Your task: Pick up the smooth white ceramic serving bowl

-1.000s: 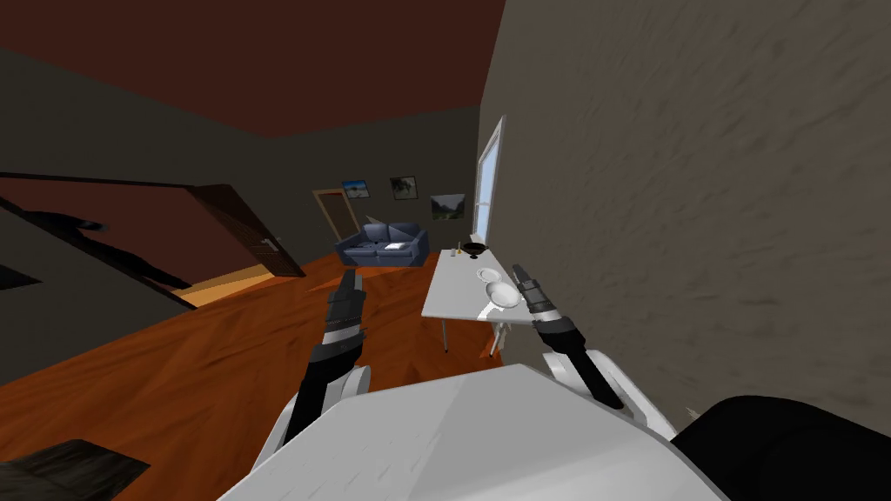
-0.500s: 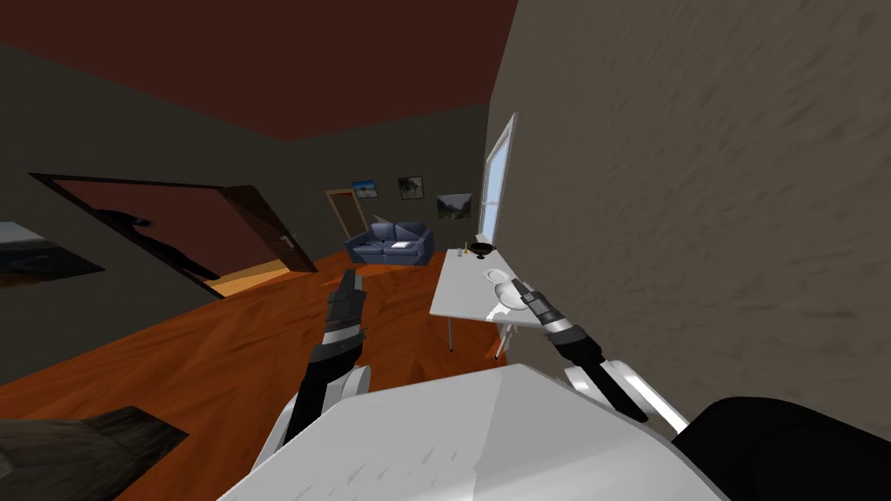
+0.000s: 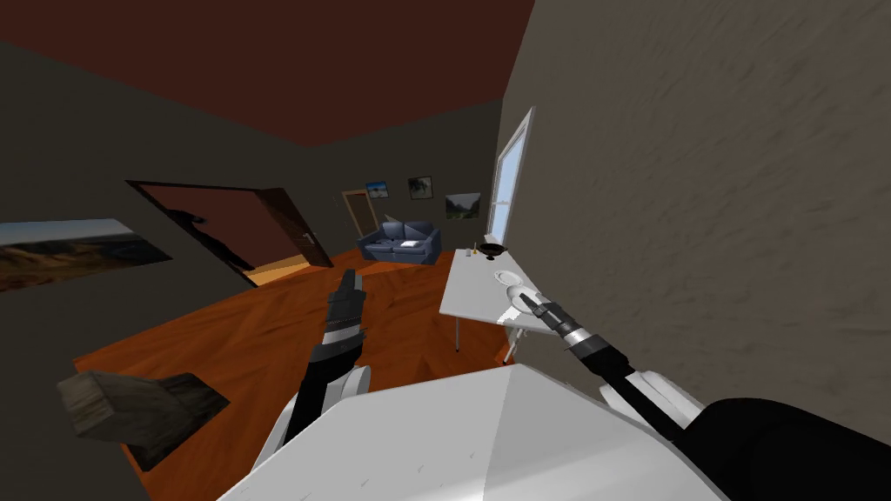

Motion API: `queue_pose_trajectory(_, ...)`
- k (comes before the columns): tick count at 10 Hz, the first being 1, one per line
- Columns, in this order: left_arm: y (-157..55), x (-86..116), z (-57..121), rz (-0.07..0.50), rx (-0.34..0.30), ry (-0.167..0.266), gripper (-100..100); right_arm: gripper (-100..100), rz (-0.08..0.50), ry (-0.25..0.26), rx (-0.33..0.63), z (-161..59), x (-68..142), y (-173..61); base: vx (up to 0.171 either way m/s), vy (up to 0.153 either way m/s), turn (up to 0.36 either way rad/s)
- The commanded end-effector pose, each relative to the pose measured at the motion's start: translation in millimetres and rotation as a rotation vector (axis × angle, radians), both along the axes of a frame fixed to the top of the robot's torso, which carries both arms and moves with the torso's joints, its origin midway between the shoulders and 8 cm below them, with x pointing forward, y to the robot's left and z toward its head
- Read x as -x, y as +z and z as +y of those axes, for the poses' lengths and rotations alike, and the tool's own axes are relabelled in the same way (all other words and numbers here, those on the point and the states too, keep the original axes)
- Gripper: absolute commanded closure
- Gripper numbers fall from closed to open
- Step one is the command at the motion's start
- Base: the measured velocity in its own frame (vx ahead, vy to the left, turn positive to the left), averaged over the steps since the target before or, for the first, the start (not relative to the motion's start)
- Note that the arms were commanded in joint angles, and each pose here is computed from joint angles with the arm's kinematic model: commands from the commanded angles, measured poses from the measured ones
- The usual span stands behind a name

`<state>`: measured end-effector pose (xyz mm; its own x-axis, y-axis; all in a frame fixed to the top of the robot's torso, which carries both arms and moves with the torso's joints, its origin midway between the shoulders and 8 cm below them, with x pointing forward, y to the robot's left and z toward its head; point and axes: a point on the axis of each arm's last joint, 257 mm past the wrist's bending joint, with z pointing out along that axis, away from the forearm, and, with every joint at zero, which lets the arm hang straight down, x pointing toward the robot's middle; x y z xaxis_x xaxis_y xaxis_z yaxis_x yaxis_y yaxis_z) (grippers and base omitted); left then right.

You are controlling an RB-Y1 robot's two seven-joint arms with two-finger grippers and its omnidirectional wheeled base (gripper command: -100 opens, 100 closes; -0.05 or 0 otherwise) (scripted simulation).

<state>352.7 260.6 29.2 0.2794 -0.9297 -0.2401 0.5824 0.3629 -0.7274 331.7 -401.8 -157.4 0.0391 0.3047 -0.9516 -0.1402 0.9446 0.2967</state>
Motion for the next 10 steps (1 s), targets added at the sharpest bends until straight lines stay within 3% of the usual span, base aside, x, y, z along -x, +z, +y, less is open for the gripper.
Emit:
queue_pose_trajectory(1,0,0,0.0,0.0,0.0,0.0,0,-100,0.077,-0.01,0.137,-24,15,-22,0.015,0.094,0.191)
queue_pose_trajectory(2,0,0,0.0,0.0,0.0,0.0,0,-100,0.089,-0.005,0.158,-26,15,-25,0.015,0.058,0.015)
queue_pose_trajectory(3,0,0,0.1,0.0,0.0,0.0,0,-100,0.143,-0.004,0.247,-42,26,-39,0.023,0.052,0.093)
queue_pose_trajectory(4,0,0,0.0,0.0,0.0,0.0,0,-100,0.143,-0.004,0.248,-42,26,-39,0.018,0.032,0.062)
queue_pose_trajectory(6,0,0,0.0,0.0,0.0,0.0,0,-100,0.239,0.015,0.419,-71,47,-60,0.026,0.051,0.171)
queue_pose_trajectory(7,0,0,0.0,0.0,0.0,0.0,0,-100,0.251,0.011,0.424,-75,49,-64,0.027,0.05,0.071)
queue_pose_trajectory(9,0,0,0.0,0.0,0.0,0.0,0,-100,0.357,0.039,0.584,-107,75,-84,0.015,0.067,0.16)
queue_pose_trajectory(10,0,0,0.0,0.0,0.0,0.0,0,-100,0.36,0.041,0.589,-107,75,-85,0.017,0.052,0.055)
